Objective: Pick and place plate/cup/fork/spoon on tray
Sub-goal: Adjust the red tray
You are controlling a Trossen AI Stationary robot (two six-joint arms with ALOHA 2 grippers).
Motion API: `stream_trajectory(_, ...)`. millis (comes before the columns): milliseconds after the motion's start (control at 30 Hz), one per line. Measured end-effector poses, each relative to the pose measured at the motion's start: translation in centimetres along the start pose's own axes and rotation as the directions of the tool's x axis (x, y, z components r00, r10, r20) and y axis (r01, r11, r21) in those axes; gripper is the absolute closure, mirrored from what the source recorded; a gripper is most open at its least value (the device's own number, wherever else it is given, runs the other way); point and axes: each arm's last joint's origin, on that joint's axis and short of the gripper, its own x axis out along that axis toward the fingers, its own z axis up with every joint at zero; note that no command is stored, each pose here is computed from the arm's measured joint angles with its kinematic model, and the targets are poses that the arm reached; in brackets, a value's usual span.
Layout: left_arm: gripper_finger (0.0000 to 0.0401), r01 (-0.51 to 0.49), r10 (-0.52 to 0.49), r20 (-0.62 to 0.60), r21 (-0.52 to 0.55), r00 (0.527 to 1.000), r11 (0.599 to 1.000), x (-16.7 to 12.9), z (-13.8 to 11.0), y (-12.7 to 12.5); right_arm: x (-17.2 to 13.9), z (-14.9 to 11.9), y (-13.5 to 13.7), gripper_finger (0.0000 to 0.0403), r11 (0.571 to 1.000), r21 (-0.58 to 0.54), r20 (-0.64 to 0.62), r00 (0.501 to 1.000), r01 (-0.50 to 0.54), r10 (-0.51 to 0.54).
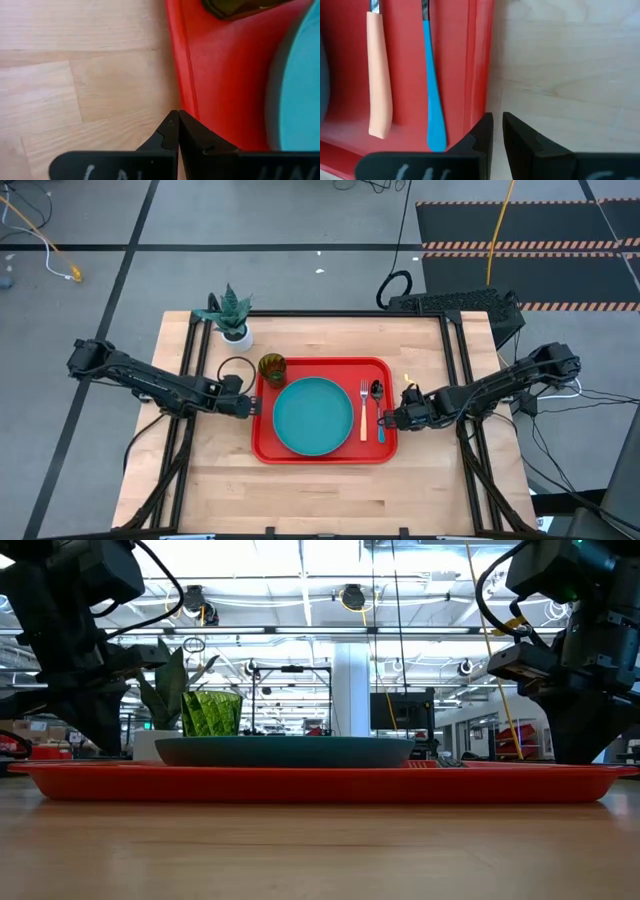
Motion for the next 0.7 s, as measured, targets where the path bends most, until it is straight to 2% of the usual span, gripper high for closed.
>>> stream_trajectory(267, 0.0398, -0.057, 0.057, -0.024, 0.015, 0.998, 0.998, 1.1, -0.4, -0.1, 0.0, 0.0, 0.0, 0.0369, 1.000, -0.008, 0.000, 1.000, 0.002, -0.002)
stream_trajectory(700, 0.0398, -0.031, 0.032, -0.044, 0.014, 0.999, 0.999, 2.0, -0.7, -0.7, 0.0, 0.0, -0.1, 0.0369, 1.000, -0.010, -0.003, 1.000, 0.007, -0.007)
